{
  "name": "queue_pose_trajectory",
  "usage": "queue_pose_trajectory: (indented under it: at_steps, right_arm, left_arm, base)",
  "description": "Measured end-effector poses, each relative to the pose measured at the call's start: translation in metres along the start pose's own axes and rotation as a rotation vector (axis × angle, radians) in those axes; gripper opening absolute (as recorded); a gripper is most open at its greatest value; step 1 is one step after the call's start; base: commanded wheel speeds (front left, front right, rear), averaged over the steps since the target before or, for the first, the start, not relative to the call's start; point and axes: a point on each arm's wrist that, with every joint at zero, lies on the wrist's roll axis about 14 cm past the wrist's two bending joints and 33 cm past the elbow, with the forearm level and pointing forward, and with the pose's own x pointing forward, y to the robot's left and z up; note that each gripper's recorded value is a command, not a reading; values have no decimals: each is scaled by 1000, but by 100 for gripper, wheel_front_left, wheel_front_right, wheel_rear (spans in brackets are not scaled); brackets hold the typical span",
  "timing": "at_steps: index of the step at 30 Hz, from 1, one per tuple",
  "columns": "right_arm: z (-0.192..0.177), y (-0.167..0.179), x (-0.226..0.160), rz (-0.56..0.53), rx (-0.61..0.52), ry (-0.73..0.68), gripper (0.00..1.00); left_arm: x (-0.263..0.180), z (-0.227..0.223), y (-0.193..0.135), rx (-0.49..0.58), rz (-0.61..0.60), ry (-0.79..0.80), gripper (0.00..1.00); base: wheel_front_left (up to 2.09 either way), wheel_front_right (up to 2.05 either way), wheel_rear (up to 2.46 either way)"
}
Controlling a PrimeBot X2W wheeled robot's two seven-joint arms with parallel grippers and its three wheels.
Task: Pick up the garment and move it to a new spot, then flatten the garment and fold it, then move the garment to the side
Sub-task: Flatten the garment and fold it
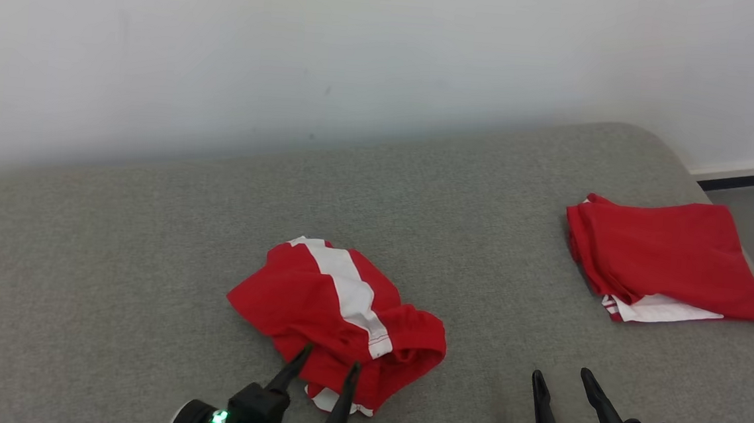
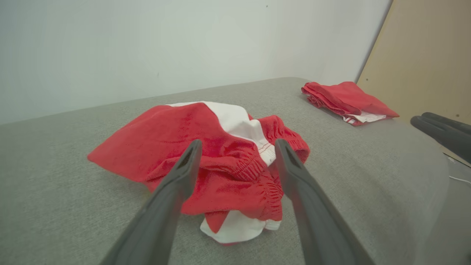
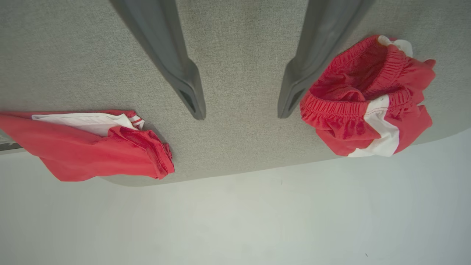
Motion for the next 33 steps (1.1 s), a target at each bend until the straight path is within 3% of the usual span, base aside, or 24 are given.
queue_pose_trajectory:
  at_steps: [5, 9, 20, 30, 31, 32, 33]
  right_arm:
    - [-1, -14, -8, -50, 5, 0, 100]
    - [-2, -26, -16, -94, 6, 1, 100]
    - [-7, -44, -29, -163, 6, 18, 100]
    - [-7, -40, -26, -150, 15, 12, 100]
    - [-7, -40, -26, -149, 15, 13, 100]
    - [-7, -39, -25, -147, 15, 13, 100]
    - [-8, -39, -24, -144, 16, 13, 100]
  left_arm:
    - [22, -13, -39, 30, -151, 63, 100]
    - [32, -32, -49, 49, -202, 135, 100]
    - [53, -60, -20, 160, -96, 237, 100]
    - [59, -52, -2, 157, -31, 216, 100]
    - [59, -51, -1, 155, -27, 211, 80]
    - [59, -49, 0, 153, -23, 199, 24]
    - [60, -47, 1, 152, -19, 192, 0]
  base:
    - [0, 0, 0]
    - [0, 0, 0]
    - [0, 0, 0]
    - [0, 0, 0]
    - [0, 0, 0]
    - [0, 0, 0]
    - [0, 0, 0]
